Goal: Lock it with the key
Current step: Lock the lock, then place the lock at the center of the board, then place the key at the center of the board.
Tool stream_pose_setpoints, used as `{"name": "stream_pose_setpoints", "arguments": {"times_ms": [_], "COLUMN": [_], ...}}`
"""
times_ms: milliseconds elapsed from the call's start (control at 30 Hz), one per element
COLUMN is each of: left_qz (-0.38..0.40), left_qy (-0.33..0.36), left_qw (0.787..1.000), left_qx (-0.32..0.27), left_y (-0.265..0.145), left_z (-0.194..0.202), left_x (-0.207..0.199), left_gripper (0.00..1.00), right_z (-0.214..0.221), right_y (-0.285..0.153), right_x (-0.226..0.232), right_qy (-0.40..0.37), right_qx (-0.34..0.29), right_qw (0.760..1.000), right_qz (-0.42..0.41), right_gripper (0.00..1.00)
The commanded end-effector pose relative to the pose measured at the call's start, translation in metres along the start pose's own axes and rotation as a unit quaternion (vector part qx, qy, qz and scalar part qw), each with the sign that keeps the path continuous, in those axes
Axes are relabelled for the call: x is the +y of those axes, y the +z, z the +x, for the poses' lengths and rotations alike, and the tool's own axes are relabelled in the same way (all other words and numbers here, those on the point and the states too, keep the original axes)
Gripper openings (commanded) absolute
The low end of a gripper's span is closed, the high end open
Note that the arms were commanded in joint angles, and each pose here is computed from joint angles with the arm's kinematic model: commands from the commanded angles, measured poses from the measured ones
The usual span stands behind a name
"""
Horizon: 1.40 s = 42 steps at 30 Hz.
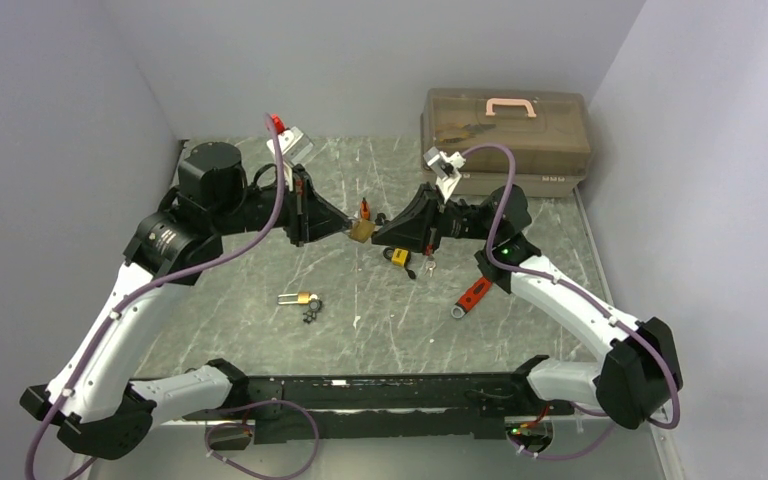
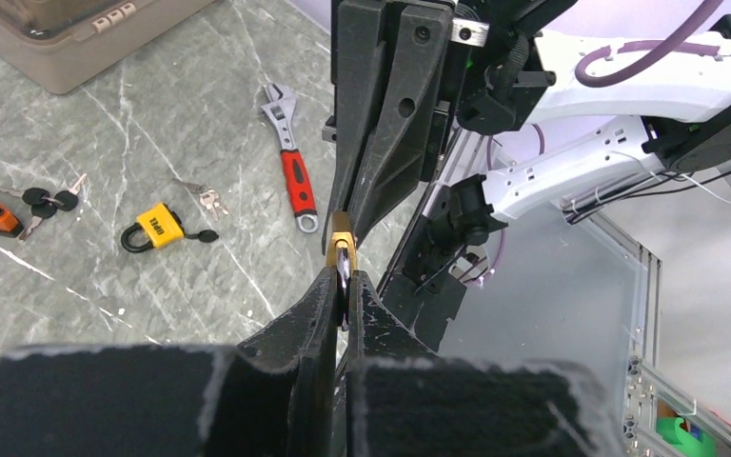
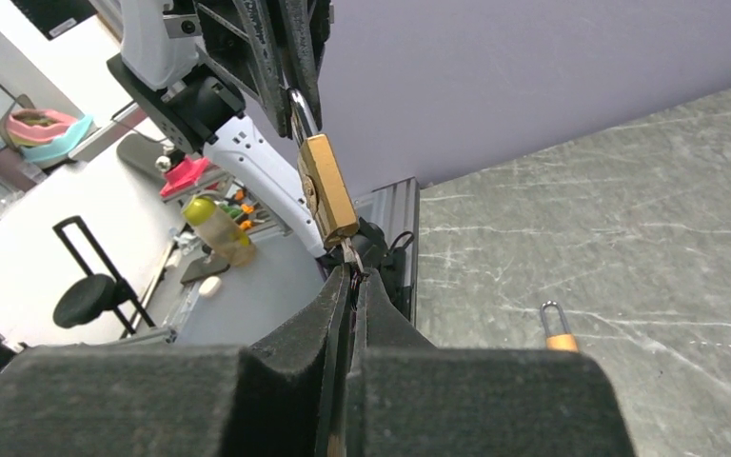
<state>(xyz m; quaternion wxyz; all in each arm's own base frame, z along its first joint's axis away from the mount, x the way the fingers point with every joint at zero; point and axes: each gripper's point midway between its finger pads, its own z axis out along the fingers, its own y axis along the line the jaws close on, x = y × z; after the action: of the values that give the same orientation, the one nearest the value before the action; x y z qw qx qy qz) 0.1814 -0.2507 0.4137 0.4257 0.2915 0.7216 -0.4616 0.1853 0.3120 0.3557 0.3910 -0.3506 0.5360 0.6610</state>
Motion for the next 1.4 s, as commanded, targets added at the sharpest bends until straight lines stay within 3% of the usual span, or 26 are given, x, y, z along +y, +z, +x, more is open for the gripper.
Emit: {"name": "stream_pose_setpoints", "arguments": {"times_ms": [0, 333, 500, 667, 900, 1133, 1367], "left_qz": [0.008, -0.017, -0.105, -0.215, -0.270, -0.343, -0.373], "left_qy": [0.022, 0.016, -0.010, -0.061, -0.136, -0.183, -0.223], "left_qw": [0.999, 0.998, 0.993, 0.974, 0.953, 0.921, 0.899], "left_qx": [-0.041, -0.054, -0.049, -0.028, 0.002, 0.021, 0.047], "left_y": [-0.014, -0.024, -0.022, -0.014, 0.021, 0.044, 0.069], "left_z": [-0.021, -0.024, -0.012, 0.022, 0.079, 0.124, 0.167], "left_x": [-0.009, 0.005, 0.043, 0.101, 0.161, 0.219, 0.258], "left_gripper": [0.00, 0.00, 0.00, 0.00, 0.00, 0.00, 0.00], "right_z": [-0.011, 0.008, 0.024, 0.050, 0.091, 0.147, 0.177], "right_y": [-0.002, -0.009, -0.017, -0.031, -0.027, -0.017, -0.005], "right_x": [0.009, -0.011, -0.049, -0.098, -0.152, -0.209, -0.245], "right_qy": [-0.042, -0.028, 0.006, 0.061, 0.087, 0.125, 0.143], "right_qx": [-0.003, 0.009, 0.016, 0.028, 0.072, 0.125, 0.140], "right_qw": [0.999, 0.998, 0.990, 0.963, 0.921, 0.882, 0.869], "right_qz": [0.005, 0.050, 0.141, 0.260, 0.373, 0.437, 0.453], "right_gripper": [0.00, 0.00, 0.00, 0.00, 0.00, 0.00, 0.00]}}
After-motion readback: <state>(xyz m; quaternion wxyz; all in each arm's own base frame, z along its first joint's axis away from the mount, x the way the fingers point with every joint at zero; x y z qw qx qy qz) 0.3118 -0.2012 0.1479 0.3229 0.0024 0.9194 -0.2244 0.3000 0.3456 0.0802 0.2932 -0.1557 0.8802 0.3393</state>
